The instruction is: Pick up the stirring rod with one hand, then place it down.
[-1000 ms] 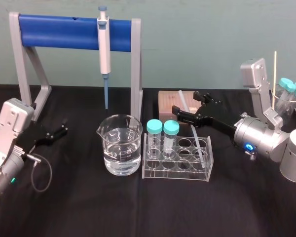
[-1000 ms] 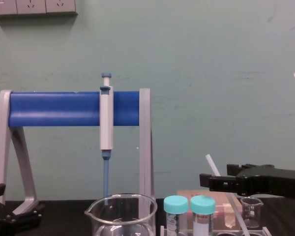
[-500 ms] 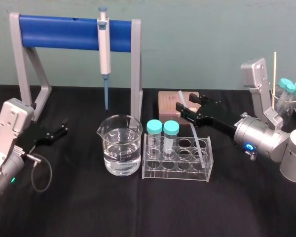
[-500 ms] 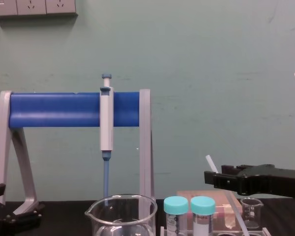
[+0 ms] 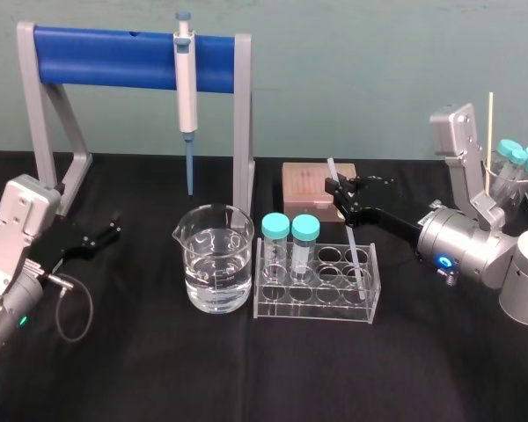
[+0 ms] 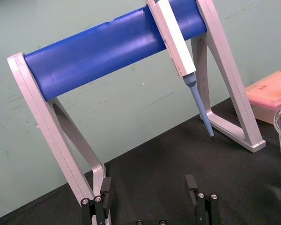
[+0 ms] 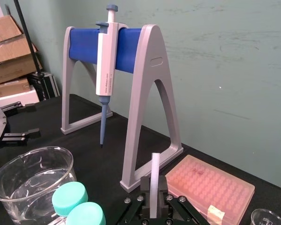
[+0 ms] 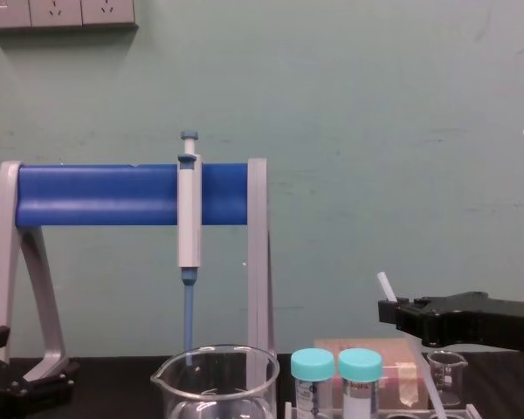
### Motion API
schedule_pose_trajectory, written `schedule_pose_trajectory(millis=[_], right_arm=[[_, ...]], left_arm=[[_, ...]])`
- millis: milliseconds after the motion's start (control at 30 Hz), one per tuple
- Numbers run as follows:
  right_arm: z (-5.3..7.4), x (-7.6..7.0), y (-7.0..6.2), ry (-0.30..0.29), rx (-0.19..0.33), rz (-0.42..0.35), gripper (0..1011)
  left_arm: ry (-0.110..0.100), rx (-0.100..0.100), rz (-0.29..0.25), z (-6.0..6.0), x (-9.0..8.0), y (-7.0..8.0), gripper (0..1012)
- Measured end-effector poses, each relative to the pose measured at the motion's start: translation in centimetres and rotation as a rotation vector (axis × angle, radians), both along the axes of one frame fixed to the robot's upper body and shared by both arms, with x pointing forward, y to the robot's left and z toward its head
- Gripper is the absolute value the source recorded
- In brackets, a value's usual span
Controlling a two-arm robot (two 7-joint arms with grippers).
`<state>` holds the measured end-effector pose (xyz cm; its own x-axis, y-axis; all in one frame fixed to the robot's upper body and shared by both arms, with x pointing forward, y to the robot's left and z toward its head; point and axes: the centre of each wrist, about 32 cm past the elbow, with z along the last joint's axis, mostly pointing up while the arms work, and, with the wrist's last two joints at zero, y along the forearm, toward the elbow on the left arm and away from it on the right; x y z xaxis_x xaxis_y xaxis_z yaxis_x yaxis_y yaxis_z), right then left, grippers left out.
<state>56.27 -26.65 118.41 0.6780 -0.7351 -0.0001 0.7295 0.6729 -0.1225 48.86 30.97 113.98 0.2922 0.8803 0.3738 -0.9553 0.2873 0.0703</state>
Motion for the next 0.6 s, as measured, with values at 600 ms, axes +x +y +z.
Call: schedule_pose_trajectory(millis=[600], right_arm=[[-0.12,-0.09,-0.04,-0.017,0.005,-0.001,71]], left_arm=[[0.0,0.0,0.0,0.0,0.0,0.0,1000]])
